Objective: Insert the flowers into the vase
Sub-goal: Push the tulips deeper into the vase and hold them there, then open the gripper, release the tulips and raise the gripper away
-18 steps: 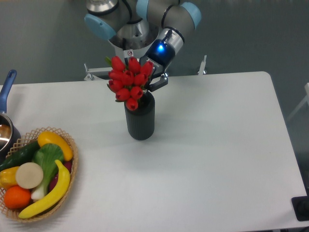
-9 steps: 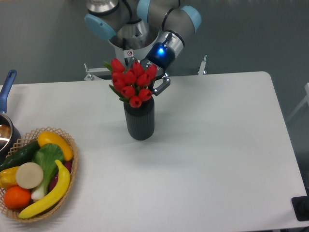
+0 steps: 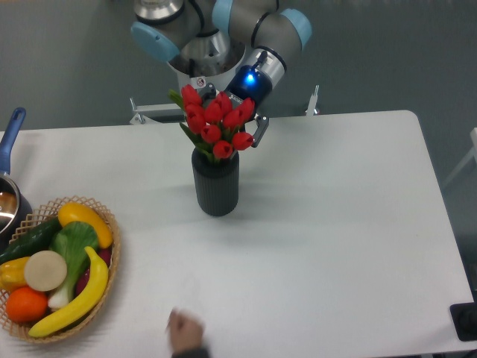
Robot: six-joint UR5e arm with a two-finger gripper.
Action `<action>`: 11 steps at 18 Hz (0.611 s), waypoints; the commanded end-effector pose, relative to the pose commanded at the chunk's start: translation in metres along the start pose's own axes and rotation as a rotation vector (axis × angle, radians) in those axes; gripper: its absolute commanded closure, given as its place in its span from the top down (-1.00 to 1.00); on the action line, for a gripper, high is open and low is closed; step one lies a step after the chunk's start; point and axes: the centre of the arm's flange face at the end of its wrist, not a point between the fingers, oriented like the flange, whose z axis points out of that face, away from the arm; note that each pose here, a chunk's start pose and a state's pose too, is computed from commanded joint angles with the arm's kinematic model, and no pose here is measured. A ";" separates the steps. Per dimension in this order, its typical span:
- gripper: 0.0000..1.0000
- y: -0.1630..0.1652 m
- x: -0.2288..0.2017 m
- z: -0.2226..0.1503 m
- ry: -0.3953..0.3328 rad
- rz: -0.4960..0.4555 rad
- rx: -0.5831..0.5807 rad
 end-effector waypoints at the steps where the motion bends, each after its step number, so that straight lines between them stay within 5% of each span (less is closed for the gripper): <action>1: 1.00 0.000 -0.002 -0.003 -0.009 -0.002 0.000; 6: 1.00 0.001 -0.010 -0.015 -0.047 -0.003 -0.007; 11: 1.00 -0.006 0.005 -0.029 -0.104 0.065 -0.160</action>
